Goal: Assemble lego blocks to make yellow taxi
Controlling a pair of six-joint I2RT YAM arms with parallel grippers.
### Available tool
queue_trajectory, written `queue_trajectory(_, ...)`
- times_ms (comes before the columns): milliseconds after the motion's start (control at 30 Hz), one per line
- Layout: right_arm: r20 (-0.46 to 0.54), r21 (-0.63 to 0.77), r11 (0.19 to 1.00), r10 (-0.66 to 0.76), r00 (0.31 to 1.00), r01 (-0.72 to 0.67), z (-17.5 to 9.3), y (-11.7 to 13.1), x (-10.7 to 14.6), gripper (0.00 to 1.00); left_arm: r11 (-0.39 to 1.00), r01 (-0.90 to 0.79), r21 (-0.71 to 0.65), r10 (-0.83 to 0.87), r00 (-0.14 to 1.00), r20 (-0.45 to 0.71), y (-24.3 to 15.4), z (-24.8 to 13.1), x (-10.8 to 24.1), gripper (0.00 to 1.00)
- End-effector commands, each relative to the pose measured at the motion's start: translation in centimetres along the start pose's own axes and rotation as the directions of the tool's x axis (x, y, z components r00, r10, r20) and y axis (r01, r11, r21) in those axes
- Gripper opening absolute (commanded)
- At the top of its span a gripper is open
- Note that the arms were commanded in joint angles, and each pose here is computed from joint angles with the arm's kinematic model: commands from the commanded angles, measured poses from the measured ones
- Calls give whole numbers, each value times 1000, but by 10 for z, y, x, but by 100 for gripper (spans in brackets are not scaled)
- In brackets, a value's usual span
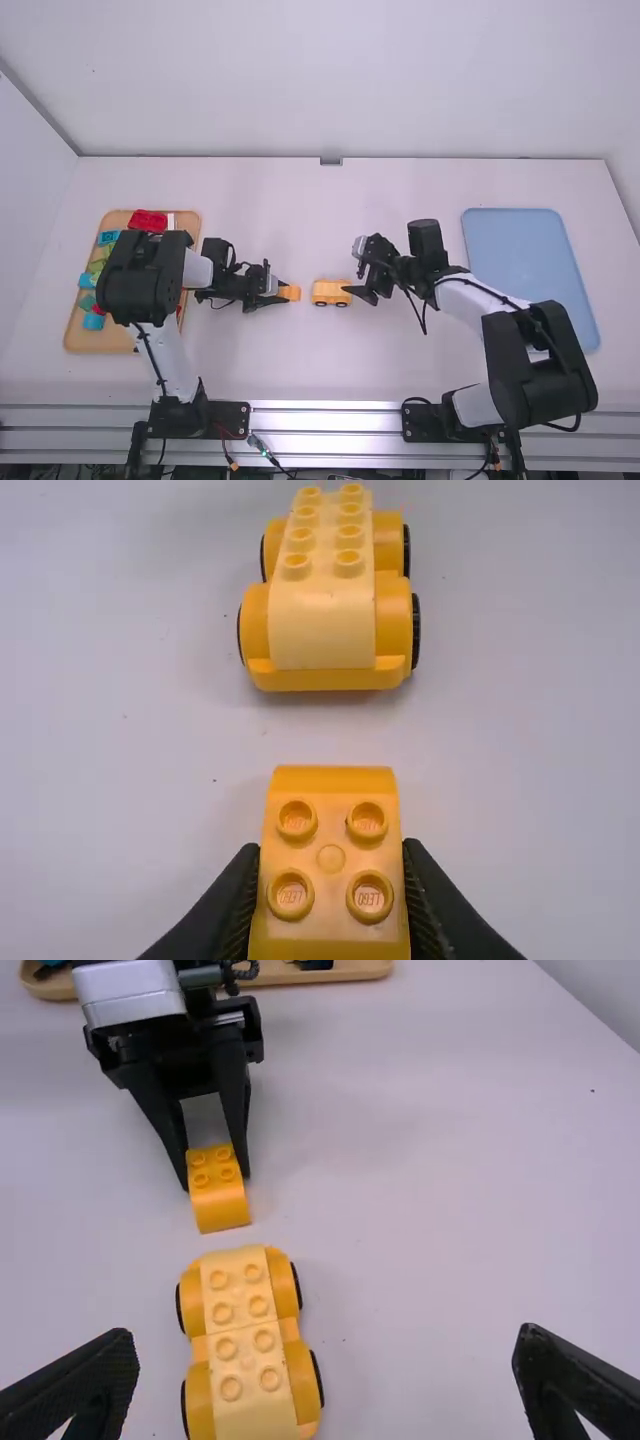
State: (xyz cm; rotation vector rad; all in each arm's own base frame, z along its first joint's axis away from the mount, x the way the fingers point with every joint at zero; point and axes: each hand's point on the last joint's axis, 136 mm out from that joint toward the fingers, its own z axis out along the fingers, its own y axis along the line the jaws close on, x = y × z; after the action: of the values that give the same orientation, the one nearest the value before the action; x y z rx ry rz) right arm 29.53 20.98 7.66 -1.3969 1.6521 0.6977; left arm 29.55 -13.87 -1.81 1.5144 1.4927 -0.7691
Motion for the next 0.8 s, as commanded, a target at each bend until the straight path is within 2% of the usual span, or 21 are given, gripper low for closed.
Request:
queue_trajectory(0,-13,-38,999,25,1000,-25,8,10,18,99,1000,20,20,-20,1000,-11,-9,4,5,14)
queue_trajectory(100,17,-75,997,35,999,-33,17,16,27,99,999,26,22,-26,1000,-11,-5,3,3,28)
queue_trajectory(133,24,-88,995,41,999,-38,20,18,30,99,999,27,23,-27,1000,-9,-3,3,2,29)
queue_trajectory(267,35,-133,991,33,999,-28,33,24,46,99,999,39,33,-40,998,46,3,2,-11,22)
queue_trajectory(333,87,-196,981,3,996,14,38,33,49,99,998,48,38,-50,997,58,8,0,-16,13)
queue_trajectory(367,108,-214,976,-10,994,33,39,36,49,99,998,50,39,-53,997,58,10,0,-17,11)
queue_trajectory(500,122,-235,970,-28,992,56,44,39,57,99,996,73,52,-76,995,65,18,-3,-24,13)
queue_trajectory(567,123,-237,970,-33,992,61,47,39,59,99,994,87,59,-91,993,70,20,-4,-27,20)
queue_trajectory(600,122,-239,969,-37,992,66,50,39,61,99,993,97,65,-102,992,68,22,-5,-29,20)
queue_trajectory(767,145,-247,967,-29,989,65,67,37,65,98,991,111,81,-116,991,67,25,-7,-35,15)
